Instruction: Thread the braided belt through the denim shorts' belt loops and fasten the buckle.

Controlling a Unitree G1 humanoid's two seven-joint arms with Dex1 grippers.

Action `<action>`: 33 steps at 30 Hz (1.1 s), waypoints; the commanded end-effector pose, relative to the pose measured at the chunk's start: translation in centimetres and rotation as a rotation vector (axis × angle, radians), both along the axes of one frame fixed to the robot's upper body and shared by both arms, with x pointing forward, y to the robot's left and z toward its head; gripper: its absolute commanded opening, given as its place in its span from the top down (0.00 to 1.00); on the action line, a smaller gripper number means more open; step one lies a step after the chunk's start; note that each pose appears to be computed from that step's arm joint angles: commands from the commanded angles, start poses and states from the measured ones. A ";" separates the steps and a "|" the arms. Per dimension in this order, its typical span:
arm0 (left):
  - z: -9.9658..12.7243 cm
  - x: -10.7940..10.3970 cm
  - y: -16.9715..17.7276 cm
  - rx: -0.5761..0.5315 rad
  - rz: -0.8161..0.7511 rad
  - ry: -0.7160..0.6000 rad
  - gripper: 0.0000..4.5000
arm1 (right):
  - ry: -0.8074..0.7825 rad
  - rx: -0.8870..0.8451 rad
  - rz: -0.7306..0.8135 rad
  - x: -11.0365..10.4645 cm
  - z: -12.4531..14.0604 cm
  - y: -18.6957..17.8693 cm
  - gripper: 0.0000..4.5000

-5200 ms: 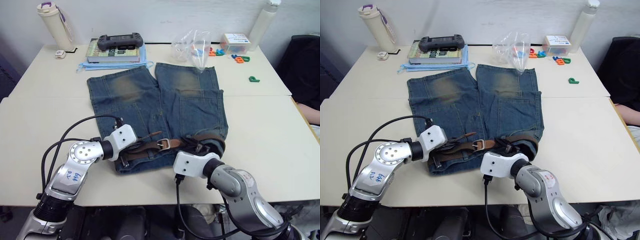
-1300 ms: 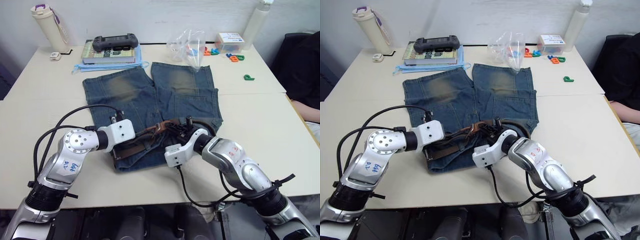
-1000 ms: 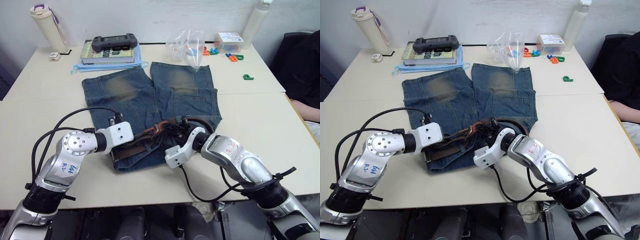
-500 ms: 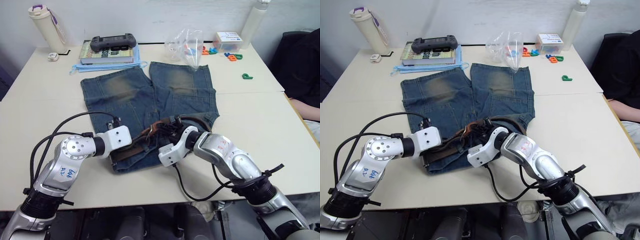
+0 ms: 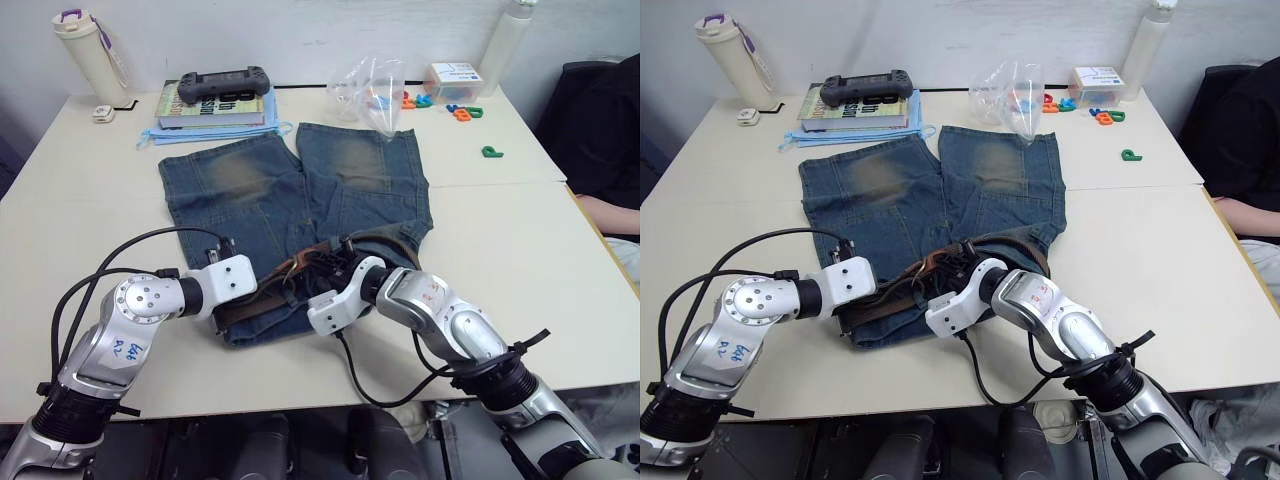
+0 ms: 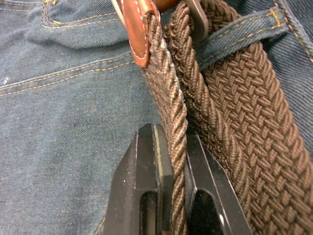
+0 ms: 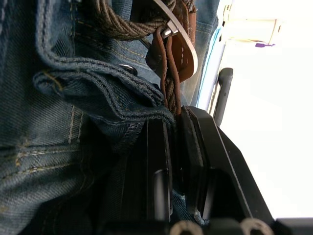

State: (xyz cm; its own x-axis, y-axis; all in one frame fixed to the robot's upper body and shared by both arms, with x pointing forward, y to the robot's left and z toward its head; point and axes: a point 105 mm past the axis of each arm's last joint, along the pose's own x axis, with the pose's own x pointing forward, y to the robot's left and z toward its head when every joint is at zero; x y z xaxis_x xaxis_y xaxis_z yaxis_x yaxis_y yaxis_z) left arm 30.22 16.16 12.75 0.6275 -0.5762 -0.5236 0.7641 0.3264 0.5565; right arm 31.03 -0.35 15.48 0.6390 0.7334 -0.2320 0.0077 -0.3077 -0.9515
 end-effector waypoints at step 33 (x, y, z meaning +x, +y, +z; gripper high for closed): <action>0.9 -0.6 4.5 -0.276 0.176 -0.086 1.00 | 0.018 0.044 0.061 -1.2 0.3 1.6 0.99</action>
State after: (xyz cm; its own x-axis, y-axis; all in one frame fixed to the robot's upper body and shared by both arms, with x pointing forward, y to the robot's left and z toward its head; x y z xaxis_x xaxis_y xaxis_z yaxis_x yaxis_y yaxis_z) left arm 29.91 20.19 12.86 0.7468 -0.5631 -0.3538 0.6625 0.5832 0.4701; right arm 30.59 0.57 15.45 0.6166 0.7550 -0.2230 -0.0006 -0.2828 -0.9592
